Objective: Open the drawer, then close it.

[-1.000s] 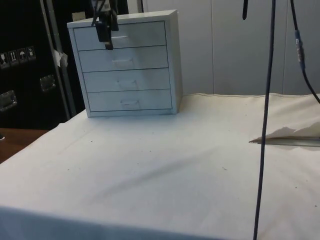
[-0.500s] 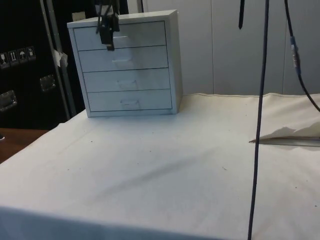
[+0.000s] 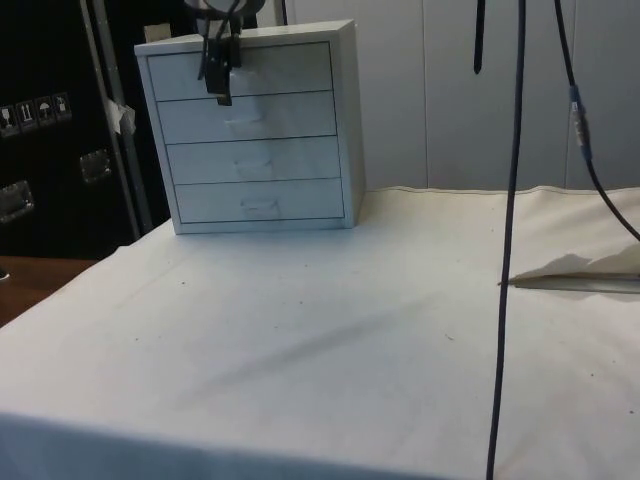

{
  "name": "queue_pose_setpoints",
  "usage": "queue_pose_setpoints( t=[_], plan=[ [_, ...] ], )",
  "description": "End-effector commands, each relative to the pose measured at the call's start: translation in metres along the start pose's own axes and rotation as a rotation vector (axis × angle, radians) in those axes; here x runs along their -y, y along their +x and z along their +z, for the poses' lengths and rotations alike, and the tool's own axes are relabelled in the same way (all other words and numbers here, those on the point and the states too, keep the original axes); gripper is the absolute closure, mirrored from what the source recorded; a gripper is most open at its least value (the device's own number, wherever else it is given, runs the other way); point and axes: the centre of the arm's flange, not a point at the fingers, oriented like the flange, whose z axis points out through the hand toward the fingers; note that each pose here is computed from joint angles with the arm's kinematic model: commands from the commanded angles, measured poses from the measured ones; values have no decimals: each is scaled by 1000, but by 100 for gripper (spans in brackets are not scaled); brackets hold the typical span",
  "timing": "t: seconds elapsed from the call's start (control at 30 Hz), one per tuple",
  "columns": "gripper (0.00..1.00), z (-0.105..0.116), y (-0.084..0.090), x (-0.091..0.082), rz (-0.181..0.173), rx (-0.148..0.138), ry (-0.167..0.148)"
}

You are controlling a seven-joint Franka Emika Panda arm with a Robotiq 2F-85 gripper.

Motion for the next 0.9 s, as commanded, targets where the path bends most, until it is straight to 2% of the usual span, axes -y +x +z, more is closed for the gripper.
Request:
queue_pose_setpoints(
  t=[0.0, 0.03, 0.07, 0.1, 0.27, 0.3, 0.33, 0.37, 0.43, 0.6, 0.63, 0.73, 0.87],
  plan=[
    [5, 1, 0, 0, 0, 0, -1],
    [5, 5, -1, -3, -6, -8, 0],
    [11, 5, -1, -3, -6, -9, -1],
    [22, 6, -1, -3, -6, -12, -4],
    [48, 5, -1, -3, -6, -15, -5],
    [54, 0, 0, -3, 0, -8, -9],
    [54, 5, -1, -3, -6, -15, -5],
    [59, 5, -1, -3, -6, -15, -5],
    [77, 5, -1, -3, -6, -15, -5],
    [99, 5, -1, -3, -6, -15, -5],
    [100, 0, 0, -3, 0, -8, -9],
    [100, 5, -1, -3, -6, -15, -5],
    [100, -2, 0, -10, 7, -13, -17]
  ],
)
